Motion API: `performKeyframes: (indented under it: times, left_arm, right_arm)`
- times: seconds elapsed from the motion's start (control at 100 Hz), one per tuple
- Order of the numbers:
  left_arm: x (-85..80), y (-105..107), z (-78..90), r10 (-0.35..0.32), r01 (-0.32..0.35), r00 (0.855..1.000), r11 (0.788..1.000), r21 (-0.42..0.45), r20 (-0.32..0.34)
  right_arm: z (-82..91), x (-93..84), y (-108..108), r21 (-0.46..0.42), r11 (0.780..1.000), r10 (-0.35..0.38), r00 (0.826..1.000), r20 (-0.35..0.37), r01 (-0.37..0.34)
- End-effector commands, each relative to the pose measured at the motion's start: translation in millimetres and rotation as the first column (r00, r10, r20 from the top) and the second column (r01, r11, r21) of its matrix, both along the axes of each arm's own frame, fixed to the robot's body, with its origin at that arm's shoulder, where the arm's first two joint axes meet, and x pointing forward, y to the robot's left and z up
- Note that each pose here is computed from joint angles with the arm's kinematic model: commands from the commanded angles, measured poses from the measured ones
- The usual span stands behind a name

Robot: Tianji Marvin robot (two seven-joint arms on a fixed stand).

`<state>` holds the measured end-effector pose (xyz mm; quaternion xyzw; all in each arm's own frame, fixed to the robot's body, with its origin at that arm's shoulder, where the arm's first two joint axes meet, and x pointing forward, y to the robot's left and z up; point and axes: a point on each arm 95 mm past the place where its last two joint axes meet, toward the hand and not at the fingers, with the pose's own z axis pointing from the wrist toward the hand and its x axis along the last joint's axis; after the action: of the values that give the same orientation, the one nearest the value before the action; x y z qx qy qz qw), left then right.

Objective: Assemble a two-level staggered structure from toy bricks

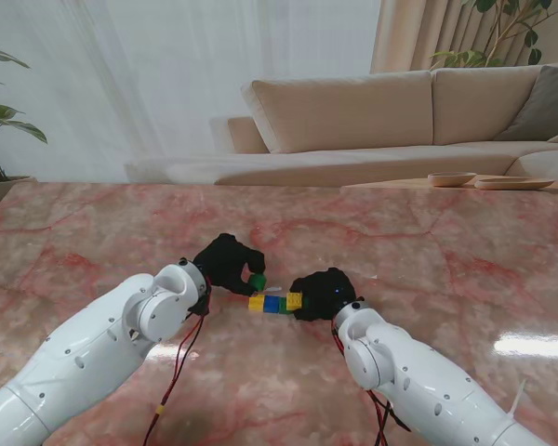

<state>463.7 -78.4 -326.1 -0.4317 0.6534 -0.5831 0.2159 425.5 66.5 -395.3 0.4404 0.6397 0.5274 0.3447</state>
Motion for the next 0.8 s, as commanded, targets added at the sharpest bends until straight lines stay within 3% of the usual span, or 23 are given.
performKeyframes:
  times: [0.0,0.79]
  left_arm:
    - [-0.6,-9,0.7,-0.023,0.023,1.000,1.000,-0.006,0.004]
    - [-2.1,-30,-11.7,-0.109,0.109,0.994,0.992,0.064,-0.013]
  right_arm:
    - [-11.9,-6.7,-4,-0.017,1.000,-0.015,0.999,-0.036,0.014]
    - [-12.8,-6.3,1,-0.020,0.999,-0.028,0.999,-0.023,0.028]
